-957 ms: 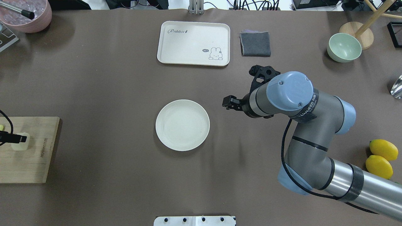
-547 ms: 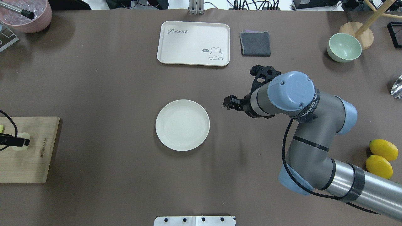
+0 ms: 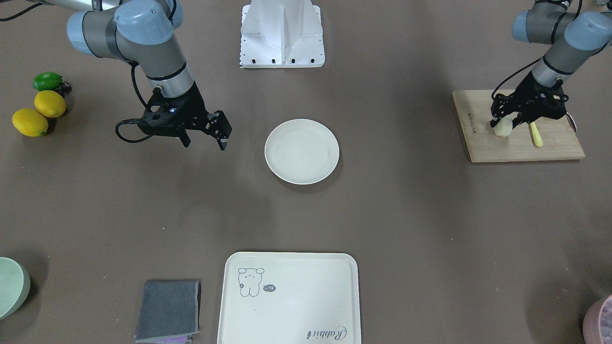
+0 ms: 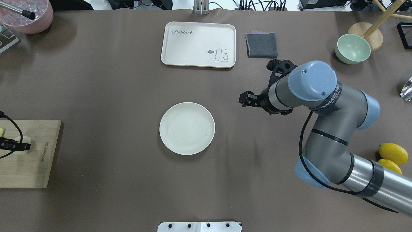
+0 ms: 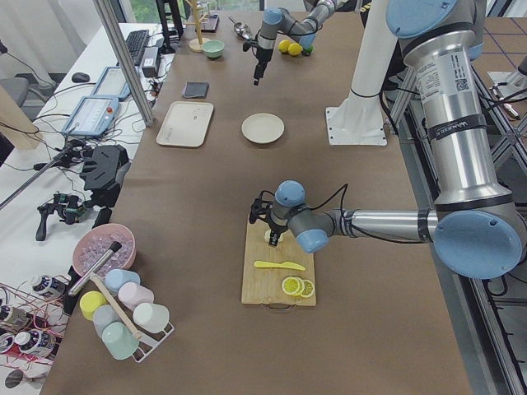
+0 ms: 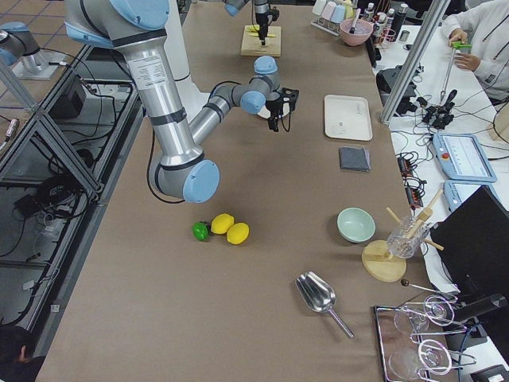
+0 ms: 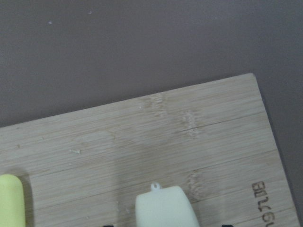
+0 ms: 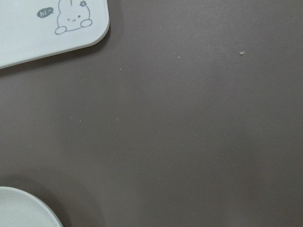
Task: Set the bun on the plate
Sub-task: 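Release the plate and raise the right gripper away while the left gripper grasps the bun, then carry the pale yellow bun with the left gripper over the white plate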
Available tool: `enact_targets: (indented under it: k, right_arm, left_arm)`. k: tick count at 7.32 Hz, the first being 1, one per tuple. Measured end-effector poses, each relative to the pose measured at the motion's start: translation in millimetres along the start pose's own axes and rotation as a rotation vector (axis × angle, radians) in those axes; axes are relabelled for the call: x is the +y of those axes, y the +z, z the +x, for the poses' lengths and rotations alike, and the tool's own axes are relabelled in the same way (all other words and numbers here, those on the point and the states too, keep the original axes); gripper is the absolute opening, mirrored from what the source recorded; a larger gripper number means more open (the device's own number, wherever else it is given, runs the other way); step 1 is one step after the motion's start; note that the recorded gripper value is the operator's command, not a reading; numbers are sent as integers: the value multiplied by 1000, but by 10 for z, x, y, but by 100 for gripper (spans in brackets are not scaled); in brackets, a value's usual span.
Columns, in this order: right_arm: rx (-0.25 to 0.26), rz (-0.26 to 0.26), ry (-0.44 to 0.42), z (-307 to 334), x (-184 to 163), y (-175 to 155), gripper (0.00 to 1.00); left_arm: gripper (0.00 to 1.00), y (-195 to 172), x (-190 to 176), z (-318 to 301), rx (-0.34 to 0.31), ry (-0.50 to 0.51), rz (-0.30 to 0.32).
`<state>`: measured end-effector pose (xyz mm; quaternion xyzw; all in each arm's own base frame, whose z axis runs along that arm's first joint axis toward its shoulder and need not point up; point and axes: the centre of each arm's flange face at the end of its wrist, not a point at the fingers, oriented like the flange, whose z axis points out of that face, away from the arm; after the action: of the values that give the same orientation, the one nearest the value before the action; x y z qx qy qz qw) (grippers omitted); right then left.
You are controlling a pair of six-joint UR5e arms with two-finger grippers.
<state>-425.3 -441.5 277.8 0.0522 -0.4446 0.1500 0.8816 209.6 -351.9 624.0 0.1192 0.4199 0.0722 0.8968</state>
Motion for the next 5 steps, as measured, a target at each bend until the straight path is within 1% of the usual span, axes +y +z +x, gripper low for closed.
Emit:
enact_targets:
  k: [2, 3, 5]
  right_arm:
    - [2, -11, -10, 290, -389, -189, 100]
    - [8, -18, -26, 589, -638, -335, 100]
    - [36, -39, -84, 1572, -1096, -727, 100]
  left_arm:
    - [34, -22, -50, 77, 14, 7, 6]
    - [35, -65, -127, 191, 34, 15, 13]
    - [35, -184, -460, 610, 81, 29, 23]
